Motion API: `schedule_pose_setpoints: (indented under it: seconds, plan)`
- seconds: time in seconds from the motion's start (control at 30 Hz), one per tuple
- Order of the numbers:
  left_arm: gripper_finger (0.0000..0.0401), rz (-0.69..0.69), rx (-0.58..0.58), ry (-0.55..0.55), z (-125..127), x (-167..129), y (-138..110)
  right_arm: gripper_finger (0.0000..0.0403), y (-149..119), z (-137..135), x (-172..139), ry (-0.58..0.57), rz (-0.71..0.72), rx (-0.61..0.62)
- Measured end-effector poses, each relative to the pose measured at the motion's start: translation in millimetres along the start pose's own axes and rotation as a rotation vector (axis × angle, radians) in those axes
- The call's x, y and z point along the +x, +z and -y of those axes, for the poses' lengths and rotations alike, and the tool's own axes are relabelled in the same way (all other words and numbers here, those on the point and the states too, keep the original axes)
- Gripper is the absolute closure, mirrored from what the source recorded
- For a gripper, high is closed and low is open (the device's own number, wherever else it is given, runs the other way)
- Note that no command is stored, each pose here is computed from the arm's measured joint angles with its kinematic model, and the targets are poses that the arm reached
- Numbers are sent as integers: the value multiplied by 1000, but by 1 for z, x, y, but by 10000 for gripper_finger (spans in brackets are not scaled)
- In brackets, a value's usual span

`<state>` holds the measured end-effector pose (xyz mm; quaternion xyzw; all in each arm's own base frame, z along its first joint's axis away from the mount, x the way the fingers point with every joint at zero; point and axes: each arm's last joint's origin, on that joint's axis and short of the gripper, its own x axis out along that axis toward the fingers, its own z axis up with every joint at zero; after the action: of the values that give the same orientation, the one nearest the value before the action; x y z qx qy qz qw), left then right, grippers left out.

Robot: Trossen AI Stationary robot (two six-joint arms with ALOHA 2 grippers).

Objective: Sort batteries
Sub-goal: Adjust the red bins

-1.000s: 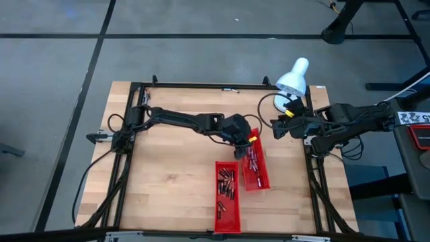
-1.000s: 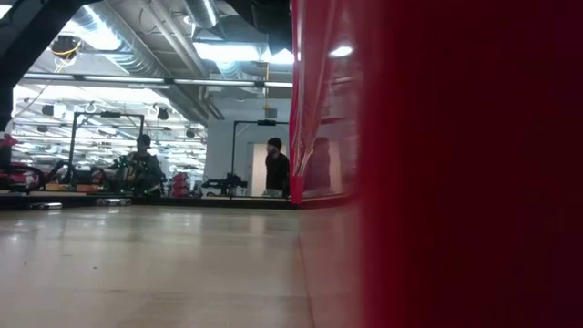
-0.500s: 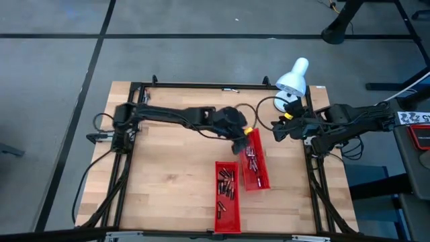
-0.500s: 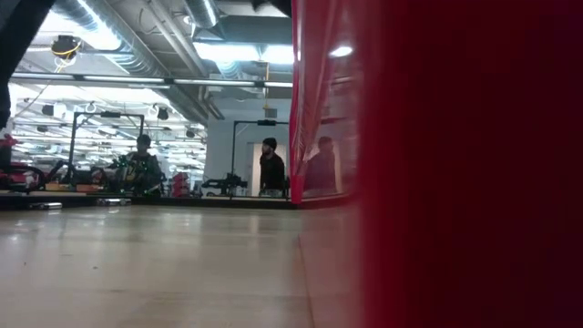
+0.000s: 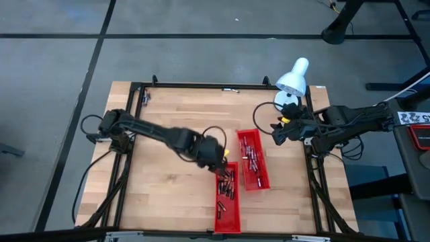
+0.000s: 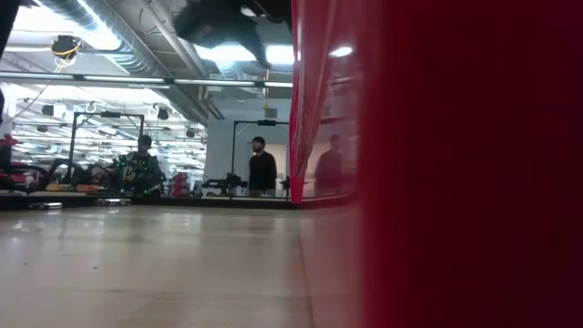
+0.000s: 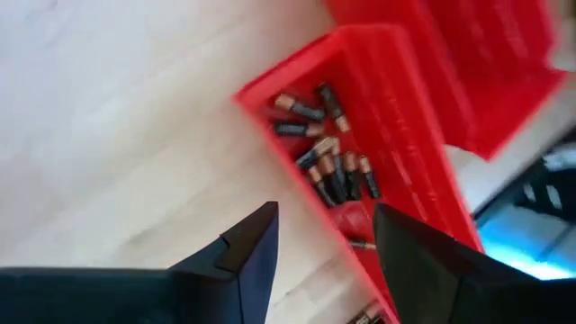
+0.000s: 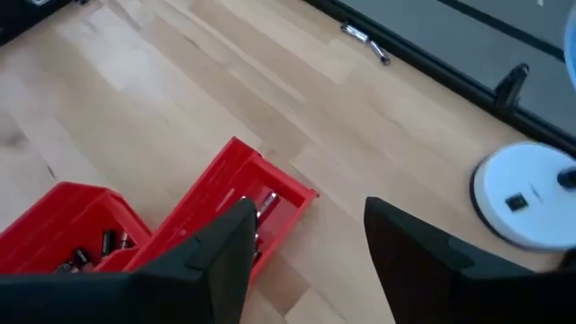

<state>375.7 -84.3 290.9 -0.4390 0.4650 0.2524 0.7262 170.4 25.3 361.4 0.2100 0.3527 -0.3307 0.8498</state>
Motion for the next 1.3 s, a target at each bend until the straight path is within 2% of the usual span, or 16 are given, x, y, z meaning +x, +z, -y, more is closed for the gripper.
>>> schedule_pose_setpoints:
  seconds: [0.2, 0.43, 1.0, 1.17, 1.3]
  plan:
    - [245, 71, -147, 6, 10, 14, -20, 194, 1, -1, 0, 18, 5, -53]
    - [261, 61, -187, 65, 12, 42, -31, 194, -1, -2, 0, 47, -38, -92]
    - [263, 67, -201, 159, 4, 89, -28, 194, -2, -1, -1, 61, -71, -106]
    - [265, 101, -268, 183, -4, 93, -15, 194, -2, -1, -1, 62, -74, -107]
    - [284, 113, -319, 185, -6, 94, -7, 194, -2, -1, -1, 60, -75, -108]
